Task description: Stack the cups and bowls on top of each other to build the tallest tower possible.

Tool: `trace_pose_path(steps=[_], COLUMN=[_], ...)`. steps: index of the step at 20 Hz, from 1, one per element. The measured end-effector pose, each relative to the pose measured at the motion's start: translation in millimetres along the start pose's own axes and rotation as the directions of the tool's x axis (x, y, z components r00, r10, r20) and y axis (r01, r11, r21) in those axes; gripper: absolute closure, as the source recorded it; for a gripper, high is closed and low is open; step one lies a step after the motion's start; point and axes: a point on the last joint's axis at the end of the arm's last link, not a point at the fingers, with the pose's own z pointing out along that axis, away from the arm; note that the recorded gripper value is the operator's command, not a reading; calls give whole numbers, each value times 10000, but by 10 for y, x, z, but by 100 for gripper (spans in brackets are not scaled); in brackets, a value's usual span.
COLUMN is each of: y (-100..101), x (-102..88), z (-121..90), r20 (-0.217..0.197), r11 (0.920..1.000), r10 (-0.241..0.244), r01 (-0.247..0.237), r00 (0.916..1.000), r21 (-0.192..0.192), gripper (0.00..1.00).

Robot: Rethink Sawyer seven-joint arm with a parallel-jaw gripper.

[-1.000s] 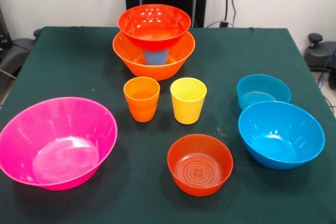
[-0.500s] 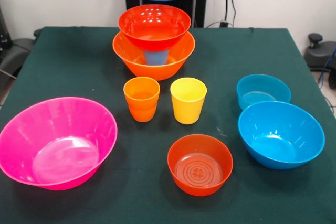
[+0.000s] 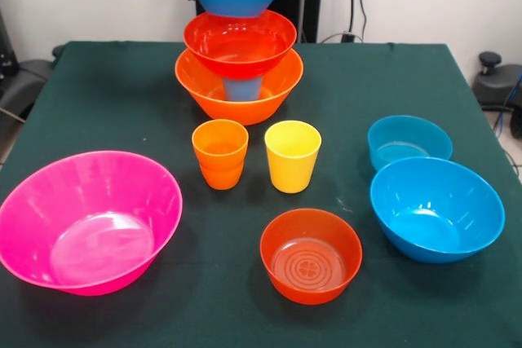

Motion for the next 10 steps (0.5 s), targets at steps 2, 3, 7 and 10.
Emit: trace_pose_path(steps=[2,3,7,10], y=[-20,-23,-28,-29], x=[-5,-5,-7,-4], z=[9,10,14,15], r20=[62,70,91,90], r11=[9999,9999,9996,9996], r10=[-139,-158,-265,-280], r01=[139,157,264,279], r00=[9999,9999,9996,9996], r21=[22,23,30,38], gripper=[100,100,100,100])
